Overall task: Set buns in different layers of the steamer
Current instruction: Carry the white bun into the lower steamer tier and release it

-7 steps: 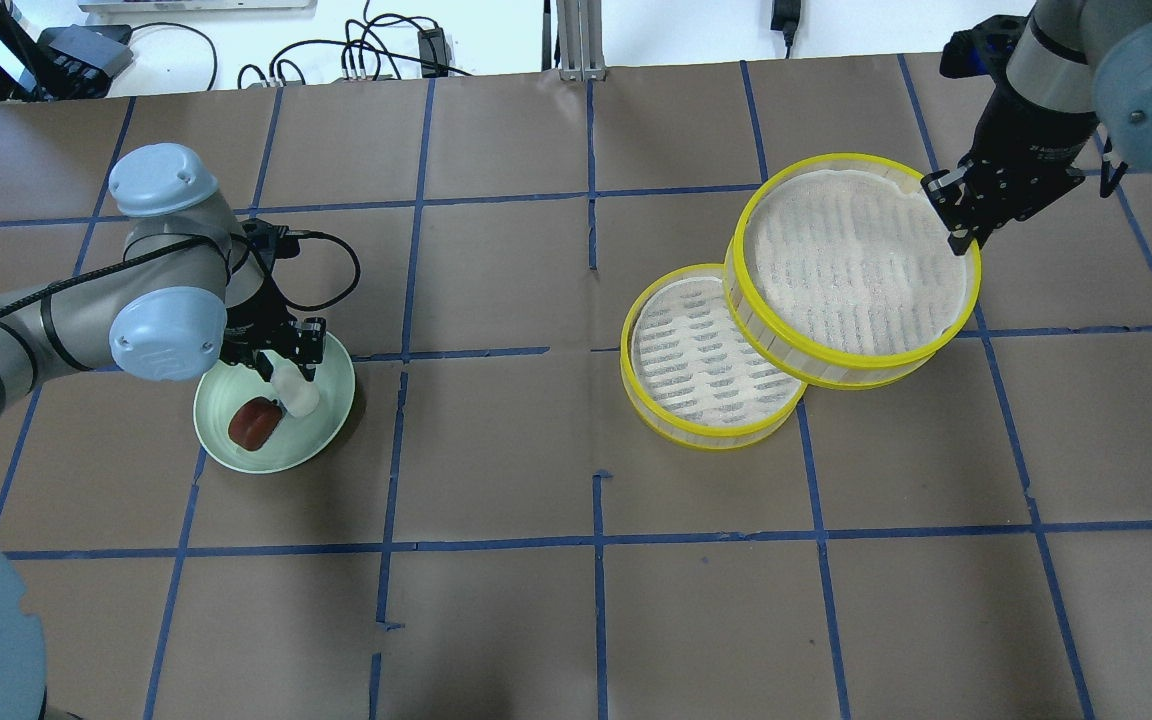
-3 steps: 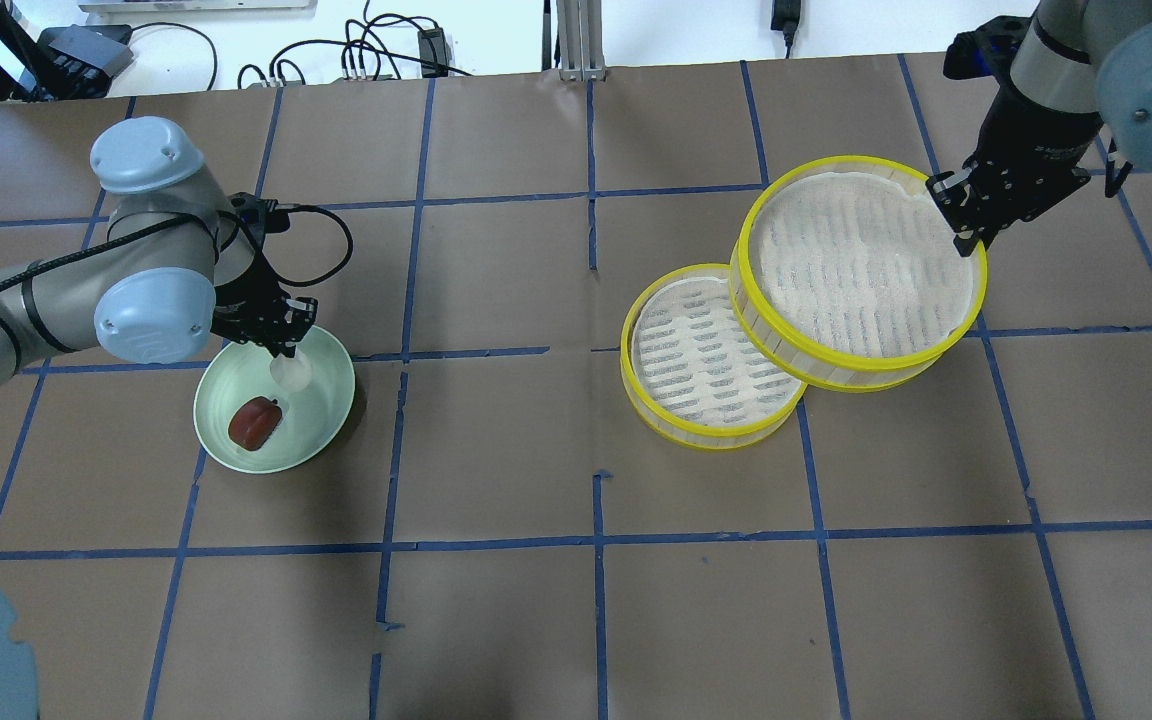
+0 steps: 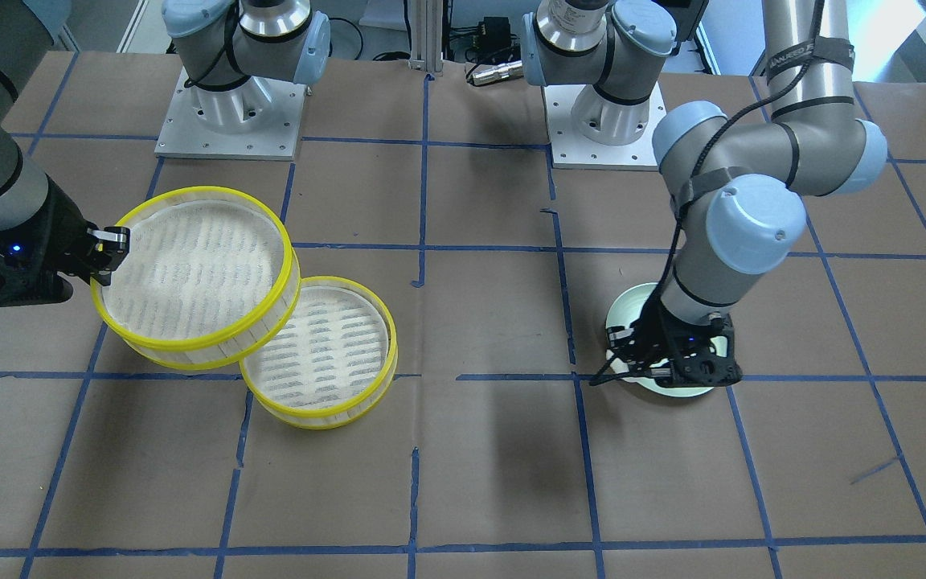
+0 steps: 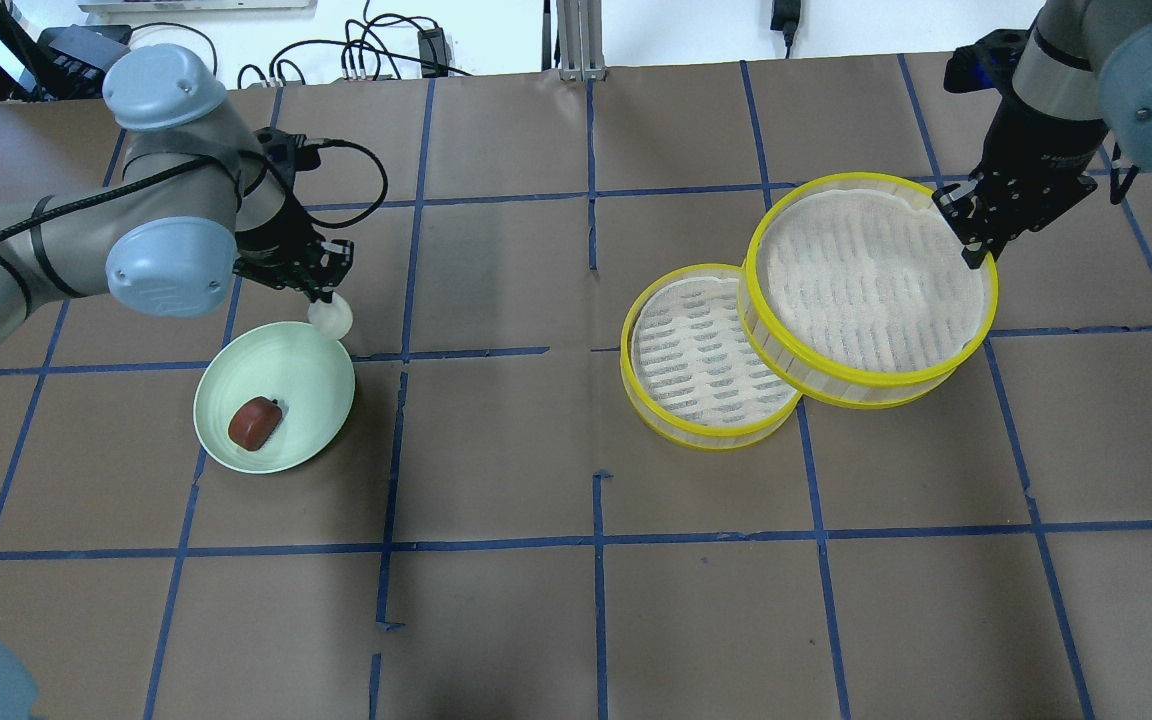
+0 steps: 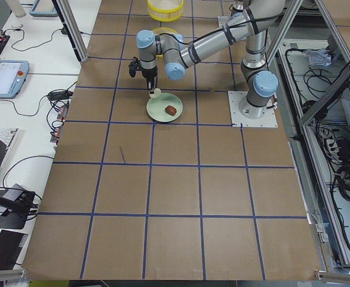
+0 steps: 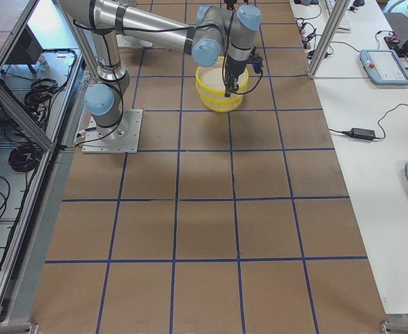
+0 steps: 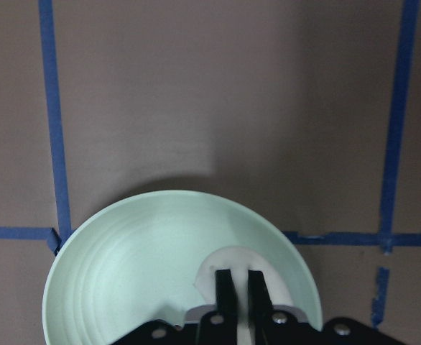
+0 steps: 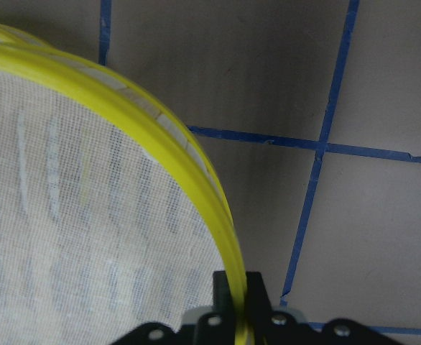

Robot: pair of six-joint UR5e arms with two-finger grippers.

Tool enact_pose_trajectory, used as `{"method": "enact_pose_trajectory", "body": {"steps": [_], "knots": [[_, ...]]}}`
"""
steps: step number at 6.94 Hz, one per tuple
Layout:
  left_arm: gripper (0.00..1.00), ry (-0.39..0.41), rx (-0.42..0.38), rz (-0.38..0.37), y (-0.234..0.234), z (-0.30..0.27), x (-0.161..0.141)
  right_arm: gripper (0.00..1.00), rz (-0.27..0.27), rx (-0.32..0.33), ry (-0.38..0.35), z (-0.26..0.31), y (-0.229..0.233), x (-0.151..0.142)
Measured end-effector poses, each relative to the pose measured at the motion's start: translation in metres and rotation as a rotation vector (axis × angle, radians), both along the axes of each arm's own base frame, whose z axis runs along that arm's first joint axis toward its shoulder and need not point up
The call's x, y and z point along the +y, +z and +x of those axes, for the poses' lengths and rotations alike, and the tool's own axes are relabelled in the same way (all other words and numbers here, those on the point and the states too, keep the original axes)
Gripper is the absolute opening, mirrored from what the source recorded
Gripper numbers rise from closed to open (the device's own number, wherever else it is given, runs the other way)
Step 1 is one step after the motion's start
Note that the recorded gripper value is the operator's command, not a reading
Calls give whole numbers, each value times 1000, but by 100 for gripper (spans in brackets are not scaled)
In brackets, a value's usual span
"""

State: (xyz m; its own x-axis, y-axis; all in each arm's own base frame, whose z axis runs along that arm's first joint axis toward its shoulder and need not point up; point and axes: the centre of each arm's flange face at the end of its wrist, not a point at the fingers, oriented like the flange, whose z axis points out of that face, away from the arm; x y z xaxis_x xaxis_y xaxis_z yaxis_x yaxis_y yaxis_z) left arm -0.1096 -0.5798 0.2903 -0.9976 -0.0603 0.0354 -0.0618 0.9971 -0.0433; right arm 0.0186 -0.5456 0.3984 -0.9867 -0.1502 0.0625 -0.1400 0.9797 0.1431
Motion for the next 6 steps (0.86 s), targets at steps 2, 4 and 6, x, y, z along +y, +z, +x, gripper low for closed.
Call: {"method": "enact_pose_trajectory", "body": {"steps": [2, 4, 6], "knots": [[19, 89, 138, -11, 13, -111, 11, 8, 4, 10, 9, -2, 0, 1], [21, 156, 251, -3, -3, -214, 23, 8, 8, 11, 4, -5, 2, 2], [94, 183, 265, 28, -31, -275, 40, 8, 6, 12, 0, -8, 4, 3]]}}
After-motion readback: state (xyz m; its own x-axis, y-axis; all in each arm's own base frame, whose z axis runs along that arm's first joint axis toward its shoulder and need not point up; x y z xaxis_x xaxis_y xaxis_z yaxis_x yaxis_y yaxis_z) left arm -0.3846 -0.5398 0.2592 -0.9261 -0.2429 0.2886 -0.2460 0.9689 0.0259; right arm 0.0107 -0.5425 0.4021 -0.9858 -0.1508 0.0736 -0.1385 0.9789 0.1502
